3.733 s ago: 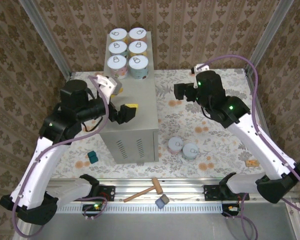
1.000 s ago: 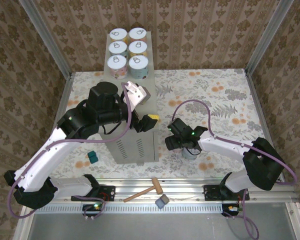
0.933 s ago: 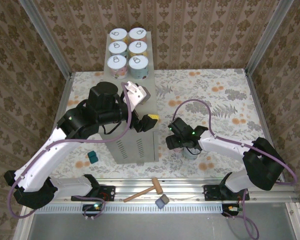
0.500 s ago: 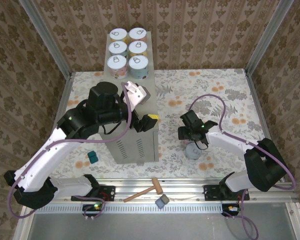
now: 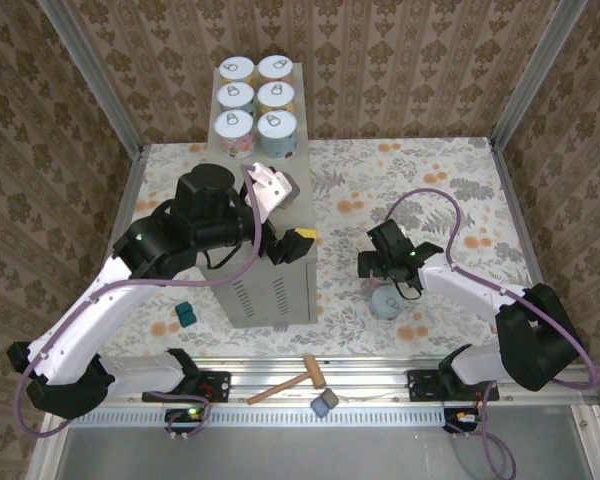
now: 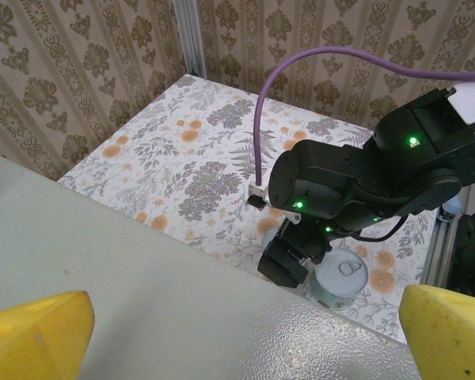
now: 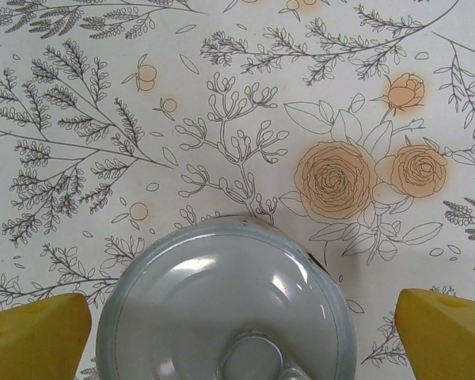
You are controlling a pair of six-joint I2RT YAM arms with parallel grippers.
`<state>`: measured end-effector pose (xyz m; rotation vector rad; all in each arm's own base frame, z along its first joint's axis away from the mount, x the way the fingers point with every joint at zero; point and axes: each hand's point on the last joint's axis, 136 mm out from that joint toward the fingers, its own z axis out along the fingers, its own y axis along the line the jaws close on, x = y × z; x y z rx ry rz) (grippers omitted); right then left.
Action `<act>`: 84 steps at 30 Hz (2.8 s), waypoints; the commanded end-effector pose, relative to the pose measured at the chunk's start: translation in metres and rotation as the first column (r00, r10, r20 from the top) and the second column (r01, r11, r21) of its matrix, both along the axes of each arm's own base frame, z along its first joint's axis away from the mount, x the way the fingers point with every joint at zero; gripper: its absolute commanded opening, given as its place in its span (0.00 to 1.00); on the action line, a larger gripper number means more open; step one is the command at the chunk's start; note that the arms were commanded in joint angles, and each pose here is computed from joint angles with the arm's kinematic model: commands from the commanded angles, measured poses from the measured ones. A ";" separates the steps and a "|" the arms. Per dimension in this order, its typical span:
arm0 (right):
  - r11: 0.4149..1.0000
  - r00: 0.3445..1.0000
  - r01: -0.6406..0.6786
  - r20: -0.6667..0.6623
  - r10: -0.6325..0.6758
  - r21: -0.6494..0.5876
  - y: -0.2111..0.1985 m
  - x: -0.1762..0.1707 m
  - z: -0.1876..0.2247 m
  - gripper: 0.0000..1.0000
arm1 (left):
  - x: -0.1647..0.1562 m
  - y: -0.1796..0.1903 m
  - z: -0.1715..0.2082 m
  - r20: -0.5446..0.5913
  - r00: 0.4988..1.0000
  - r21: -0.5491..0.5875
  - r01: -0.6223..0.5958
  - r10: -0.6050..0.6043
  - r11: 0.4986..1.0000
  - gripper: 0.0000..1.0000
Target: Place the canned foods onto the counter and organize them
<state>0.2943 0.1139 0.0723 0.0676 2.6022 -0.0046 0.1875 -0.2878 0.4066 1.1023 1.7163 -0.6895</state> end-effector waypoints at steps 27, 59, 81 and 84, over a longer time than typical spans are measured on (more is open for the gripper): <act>0.999 0.999 0.043 0.014 -0.042 -0.033 -0.012 0.006 -0.004 0.75 | -0.010 0.002 0.018 0.042 0.999 -0.033 0.034 -0.033 0.999 1.00; 0.996 0.996 0.091 0.021 -0.090 -0.026 -0.023 0.059 -0.010 0.93 | -0.015 -0.001 0.026 0.044 0.998 -0.038 0.052 -0.050 0.998 1.00; 0.995 0.996 0.087 0.017 -0.086 -0.050 -0.025 0.063 -0.008 0.74 | -0.025 0.005 0.036 0.059 0.996 -0.034 0.076 -0.074 0.997 1.00; 0.996 0.997 0.075 0.033 -0.074 -0.044 -0.024 0.064 0.003 0.69 | -0.026 0.008 0.037 0.063 0.996 -0.032 0.072 -0.070 0.997 1.00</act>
